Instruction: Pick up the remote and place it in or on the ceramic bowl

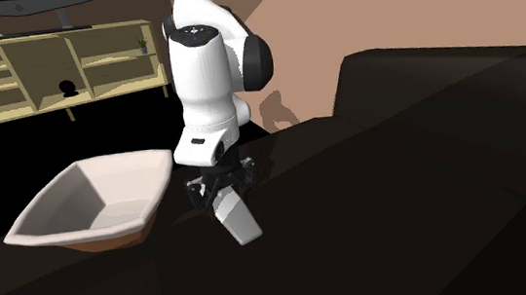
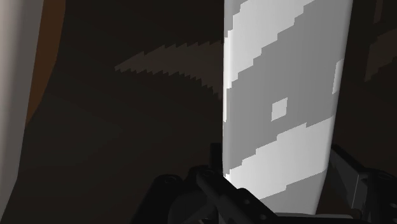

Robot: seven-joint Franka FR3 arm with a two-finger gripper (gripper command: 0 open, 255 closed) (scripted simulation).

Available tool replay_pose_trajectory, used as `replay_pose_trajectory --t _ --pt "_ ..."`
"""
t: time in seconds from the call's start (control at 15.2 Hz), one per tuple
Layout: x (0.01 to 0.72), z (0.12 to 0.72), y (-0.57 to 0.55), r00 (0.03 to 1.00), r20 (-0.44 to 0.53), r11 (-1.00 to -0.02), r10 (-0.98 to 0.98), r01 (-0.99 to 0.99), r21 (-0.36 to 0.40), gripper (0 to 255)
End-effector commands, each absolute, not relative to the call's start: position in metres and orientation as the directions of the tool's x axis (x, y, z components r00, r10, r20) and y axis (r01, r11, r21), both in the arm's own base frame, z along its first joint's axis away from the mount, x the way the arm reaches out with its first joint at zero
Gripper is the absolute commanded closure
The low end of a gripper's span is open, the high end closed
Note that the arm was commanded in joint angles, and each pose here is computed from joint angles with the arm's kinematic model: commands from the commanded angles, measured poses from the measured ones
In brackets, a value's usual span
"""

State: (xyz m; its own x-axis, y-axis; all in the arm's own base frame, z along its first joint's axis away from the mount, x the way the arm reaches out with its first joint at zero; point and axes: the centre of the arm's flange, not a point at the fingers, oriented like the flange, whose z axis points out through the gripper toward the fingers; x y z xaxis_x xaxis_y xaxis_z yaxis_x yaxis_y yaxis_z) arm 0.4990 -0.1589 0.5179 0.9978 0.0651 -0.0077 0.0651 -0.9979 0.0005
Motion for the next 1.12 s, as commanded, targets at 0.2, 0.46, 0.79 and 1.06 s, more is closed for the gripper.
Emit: replay_pose_trajectory --t 0.2,0.46,0.79,1.06 --pt "0.499 0.518 -0.159 0.998 -0.008 -0.998 0.065 0.065 0.001 255" --pt "0.499 0.534 -0.159 0.998 -0.008 -0.998 0.065 0.065 0.001 255" --pt "0.499 0.56 -0.159 0.998 -0.008 -0.998 0.065 0.065 0.001 255" --pt "0.499 0.581 -0.159 0.998 -0.008 -0.998 0.065 0.065 0.001 255"
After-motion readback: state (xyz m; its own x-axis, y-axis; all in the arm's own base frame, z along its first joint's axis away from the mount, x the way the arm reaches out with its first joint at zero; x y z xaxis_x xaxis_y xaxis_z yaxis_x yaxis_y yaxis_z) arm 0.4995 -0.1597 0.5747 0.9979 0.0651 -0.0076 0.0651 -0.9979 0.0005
